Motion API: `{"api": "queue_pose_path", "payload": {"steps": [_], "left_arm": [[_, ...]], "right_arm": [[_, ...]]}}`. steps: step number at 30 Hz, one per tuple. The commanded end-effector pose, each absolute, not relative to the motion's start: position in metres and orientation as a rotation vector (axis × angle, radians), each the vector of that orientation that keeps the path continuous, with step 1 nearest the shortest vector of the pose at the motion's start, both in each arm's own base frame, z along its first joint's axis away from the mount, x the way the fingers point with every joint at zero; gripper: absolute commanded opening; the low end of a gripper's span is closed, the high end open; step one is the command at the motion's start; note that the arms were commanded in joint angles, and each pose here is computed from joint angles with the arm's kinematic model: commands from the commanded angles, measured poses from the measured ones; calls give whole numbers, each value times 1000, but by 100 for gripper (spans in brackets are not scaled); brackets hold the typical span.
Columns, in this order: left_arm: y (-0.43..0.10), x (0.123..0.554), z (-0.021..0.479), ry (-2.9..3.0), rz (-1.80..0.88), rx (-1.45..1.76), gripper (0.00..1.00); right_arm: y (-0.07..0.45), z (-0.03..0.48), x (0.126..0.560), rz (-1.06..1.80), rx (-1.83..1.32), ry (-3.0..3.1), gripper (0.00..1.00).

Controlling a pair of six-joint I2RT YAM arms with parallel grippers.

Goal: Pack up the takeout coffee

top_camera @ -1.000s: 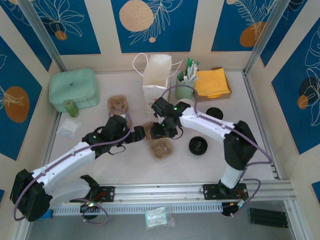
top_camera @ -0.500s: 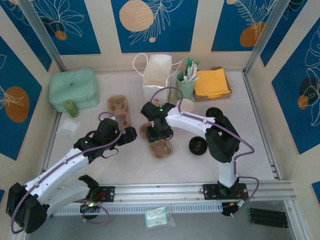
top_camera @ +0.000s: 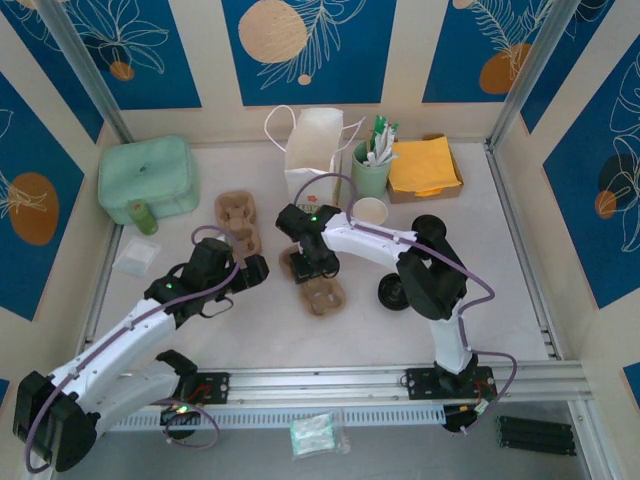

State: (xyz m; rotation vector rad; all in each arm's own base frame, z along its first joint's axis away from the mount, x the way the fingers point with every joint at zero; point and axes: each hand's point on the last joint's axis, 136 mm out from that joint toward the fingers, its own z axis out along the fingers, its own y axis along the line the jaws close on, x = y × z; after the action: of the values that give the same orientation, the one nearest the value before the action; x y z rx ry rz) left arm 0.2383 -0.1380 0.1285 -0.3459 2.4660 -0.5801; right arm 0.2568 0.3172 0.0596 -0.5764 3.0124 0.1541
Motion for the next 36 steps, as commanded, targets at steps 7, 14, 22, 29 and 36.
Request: {"api": "queue_pose_path", "payload": {"steps": [7,14,22,29,36], "left_arm": [[-134,234,127,2476,-591,-359,99],[-133,234,128,2471,-597,-367,99],[-132,233,131,2464,-603,-372,99],[-132,234,145,2434,-611,-363,99],[-133,243,181,2369,-612,-314,99]], "right_arm": [[318,50,251,86,-642,3017,50],[318,41,247,29,-677,3011,49],[315,45,245,14,-678,2999,38],[316,73,241,74,-662,2959,30],[310,110,230,185,-623,2916,29]]}}
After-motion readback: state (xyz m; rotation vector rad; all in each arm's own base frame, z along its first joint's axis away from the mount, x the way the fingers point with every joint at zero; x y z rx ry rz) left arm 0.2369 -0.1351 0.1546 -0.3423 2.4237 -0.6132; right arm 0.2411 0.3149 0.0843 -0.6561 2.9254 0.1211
